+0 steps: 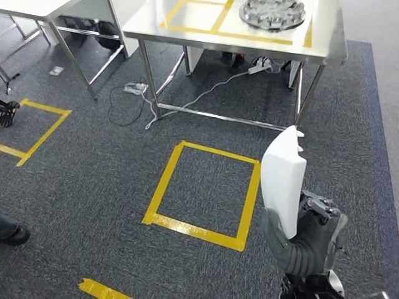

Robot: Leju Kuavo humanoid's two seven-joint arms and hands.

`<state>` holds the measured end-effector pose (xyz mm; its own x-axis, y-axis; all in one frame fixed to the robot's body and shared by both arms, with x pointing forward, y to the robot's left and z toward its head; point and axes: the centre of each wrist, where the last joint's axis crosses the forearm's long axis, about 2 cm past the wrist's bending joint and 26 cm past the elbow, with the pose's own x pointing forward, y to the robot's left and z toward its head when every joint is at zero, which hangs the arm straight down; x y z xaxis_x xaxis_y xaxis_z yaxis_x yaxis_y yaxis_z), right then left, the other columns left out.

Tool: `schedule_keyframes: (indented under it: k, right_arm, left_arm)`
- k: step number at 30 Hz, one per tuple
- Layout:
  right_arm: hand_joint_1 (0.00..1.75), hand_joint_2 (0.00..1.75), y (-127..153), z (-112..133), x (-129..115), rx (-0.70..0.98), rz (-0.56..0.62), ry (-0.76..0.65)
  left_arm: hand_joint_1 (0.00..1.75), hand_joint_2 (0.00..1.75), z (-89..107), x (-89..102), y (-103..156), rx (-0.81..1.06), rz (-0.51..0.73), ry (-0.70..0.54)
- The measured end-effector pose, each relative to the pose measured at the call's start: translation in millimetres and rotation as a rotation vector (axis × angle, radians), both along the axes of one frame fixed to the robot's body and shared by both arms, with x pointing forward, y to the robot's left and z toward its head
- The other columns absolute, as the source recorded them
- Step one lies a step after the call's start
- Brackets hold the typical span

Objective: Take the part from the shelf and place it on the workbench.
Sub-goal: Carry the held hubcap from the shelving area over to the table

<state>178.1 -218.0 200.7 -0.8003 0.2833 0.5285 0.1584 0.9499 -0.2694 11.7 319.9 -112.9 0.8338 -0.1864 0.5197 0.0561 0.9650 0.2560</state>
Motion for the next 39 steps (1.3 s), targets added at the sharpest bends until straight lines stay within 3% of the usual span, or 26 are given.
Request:
schedule_keyframes:
  k: [14,20,39]
  right_arm:
    - [1.75,1.75,-2.5,-2.4,-0.3,0.008,-0.015,0.011]
    - [1.75,1.75,-3.2,0.4,1.5,0.014,-0.014,-0.001]
    - [1.75,1.75,-8.3,-0.9,2.6,0.029,-0.023,0.019]
  left_arm:
    - [0.0,1.75,-0.1,0.5,-3.3,-0.006,0.008,0.002]
    - [0.0,1.75,0.3,9.6,-7.1,-0.01,0.008,-0.012]
    - [0.0,1.75,0.0,5.4,-6.2,-0.01,0.009,-0.002]
